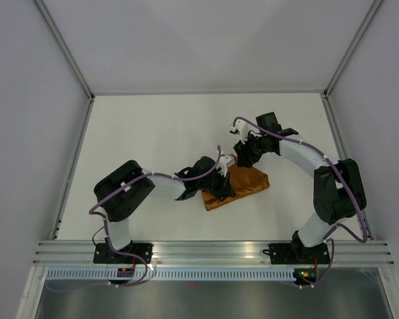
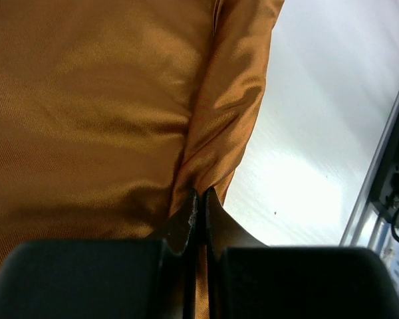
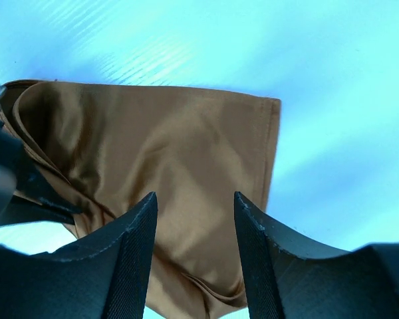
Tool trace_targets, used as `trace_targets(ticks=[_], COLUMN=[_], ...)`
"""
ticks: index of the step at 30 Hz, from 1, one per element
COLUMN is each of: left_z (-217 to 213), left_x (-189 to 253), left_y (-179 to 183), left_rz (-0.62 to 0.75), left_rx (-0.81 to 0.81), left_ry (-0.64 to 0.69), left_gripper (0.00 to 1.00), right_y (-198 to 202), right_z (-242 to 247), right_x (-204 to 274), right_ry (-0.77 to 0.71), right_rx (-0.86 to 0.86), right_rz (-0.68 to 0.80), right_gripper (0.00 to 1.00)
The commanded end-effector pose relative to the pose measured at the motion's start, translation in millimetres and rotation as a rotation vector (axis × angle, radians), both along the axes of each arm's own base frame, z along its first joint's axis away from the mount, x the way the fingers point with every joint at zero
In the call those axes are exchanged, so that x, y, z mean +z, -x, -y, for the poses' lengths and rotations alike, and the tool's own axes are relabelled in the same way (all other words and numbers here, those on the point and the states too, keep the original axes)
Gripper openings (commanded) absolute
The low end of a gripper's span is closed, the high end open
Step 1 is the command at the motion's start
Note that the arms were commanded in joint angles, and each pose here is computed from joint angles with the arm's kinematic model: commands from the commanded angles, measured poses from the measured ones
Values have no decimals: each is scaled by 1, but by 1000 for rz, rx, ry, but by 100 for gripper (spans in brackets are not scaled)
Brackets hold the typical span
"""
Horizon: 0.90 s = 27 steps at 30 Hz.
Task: Fold the napkin, place the utensils inside, and roll it up
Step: Roll the napkin at the center of the board.
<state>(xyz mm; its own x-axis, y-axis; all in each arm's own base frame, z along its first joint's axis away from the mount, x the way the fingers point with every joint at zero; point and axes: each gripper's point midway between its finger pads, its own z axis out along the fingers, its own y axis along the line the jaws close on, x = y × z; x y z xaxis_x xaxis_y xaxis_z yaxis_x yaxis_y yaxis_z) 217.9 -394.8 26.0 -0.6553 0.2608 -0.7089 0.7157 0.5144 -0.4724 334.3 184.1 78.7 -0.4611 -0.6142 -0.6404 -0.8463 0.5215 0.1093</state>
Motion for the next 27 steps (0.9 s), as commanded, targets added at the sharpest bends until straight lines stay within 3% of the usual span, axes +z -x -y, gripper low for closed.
trace_targets(ticks=[1,5,9,12,17,22,27], left_z=[-73,-82,-86,-92,-99,-105,-108], left_x=[-82,-86,-86,-90,-88,-89,-90], left_y=[51,56,62,63,67,71,79], left_rz=[-365,-446,-552,-614,-728,-806,-872], left_rx=[38,50,56,62,66,96,112], left_ry=[-341,-400,-401,-408,-405,-415,-428], left_gripper=[2,2,2,2,2,2,2], right_y=[-24,-26,0,26,73,109,124], right_z=[19,37,44,42,41,28,9], right_x=[32,59,84,82,50,12,3], right_ry=[-74,-133,-129,-137,-101,29,88], right_rx=[-74,-60,3,91,256,392,470], right_rz=[67,129,257,268,261,397,519], right_gripper=[56,56,57,58,58,60,63])
